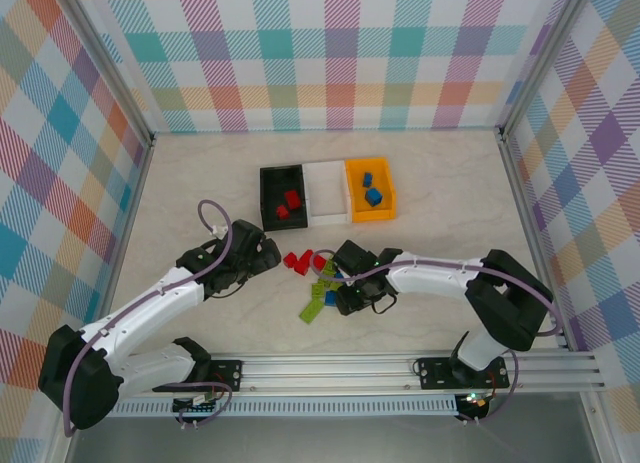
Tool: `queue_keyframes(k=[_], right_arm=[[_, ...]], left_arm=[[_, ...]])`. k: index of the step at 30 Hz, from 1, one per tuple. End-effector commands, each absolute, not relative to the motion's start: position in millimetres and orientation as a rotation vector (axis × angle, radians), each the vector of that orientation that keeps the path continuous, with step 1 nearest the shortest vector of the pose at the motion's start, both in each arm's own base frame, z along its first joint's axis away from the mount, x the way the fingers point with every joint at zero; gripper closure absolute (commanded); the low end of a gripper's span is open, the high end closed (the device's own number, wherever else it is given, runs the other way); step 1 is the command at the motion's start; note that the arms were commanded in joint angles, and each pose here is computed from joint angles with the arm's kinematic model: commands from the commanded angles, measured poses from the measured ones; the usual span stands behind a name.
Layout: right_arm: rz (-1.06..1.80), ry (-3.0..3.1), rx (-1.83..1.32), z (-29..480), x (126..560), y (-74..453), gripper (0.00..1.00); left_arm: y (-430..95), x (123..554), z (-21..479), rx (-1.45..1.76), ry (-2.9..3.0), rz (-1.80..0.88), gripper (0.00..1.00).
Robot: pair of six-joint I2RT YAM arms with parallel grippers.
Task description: Sort the legos into containers by color
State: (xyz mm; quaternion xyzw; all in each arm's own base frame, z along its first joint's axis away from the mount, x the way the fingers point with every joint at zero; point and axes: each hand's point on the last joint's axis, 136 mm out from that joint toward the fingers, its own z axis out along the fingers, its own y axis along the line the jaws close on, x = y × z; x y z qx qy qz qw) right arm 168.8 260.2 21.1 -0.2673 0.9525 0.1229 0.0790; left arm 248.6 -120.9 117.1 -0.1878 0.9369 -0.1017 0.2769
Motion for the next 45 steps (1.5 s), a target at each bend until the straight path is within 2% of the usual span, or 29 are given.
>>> queue_keyframes(k=[1,5,10,14,19,25,29,32,35,36,45], right_arm=[[0.430,2.812,-0.813,30.2,169.0,270.0,0.59],[0.489,2.784,-0.794,45.6,166.6,271.4,0.65],[0.510,2.670,-0.729,93.6,180.7,266.7,0.66],[0.469,2.559,-0.546,139.5,239.1,249.1,0.67],[0.415,2.467,-0.196,166.5,342.3,210.7,0.67],[0.364,2.498,-0.052,142.6,431.1,201.3,0.66],[0.351,2.542,-0.004,120.1,464.5,201.8,0.63],[0.355,2.569,0.021,109.3,475.7,202.6,0.56],[0.376,2.558,0.021,115.3,480.1,205.9,0.33],[0.386,2.550,0.019,120.4,479.8,206.5,0.30],[0.459,2.461,-0.011,158.4,452.7,202.9,0.29]], left_arm=[[-117.7,251.5,125.3,-0.492,2.503,-0.238,0.00],[-117.8,254.0,129.6,-0.489,2.495,-0.236,0.00],[-118.3,255.9,132.9,-0.480,2.486,-0.235,0.00],[-120.0,257.9,129.0,-0.482,2.496,-0.230,0.00],[-122.6,260.4,122.5,-0.487,2.506,-0.231,0.00],[-131.6,266.3,115.9,-0.474,2.527,-0.257,0.00],[-138.7,272.5,108.3,-0.459,2.544,-0.261,0.01],[-146.4,276.8,97.9,-0.450,2.569,-0.273,0.03],[-153.1,281.4,87.7,-0.429,2.597,-0.271,0.06],[-154.8,282.7,83.8,-0.419,2.609,-0.264,0.07],[-185.3,302.2,63.1,-0.358,2.667,-0.289,0.13]])
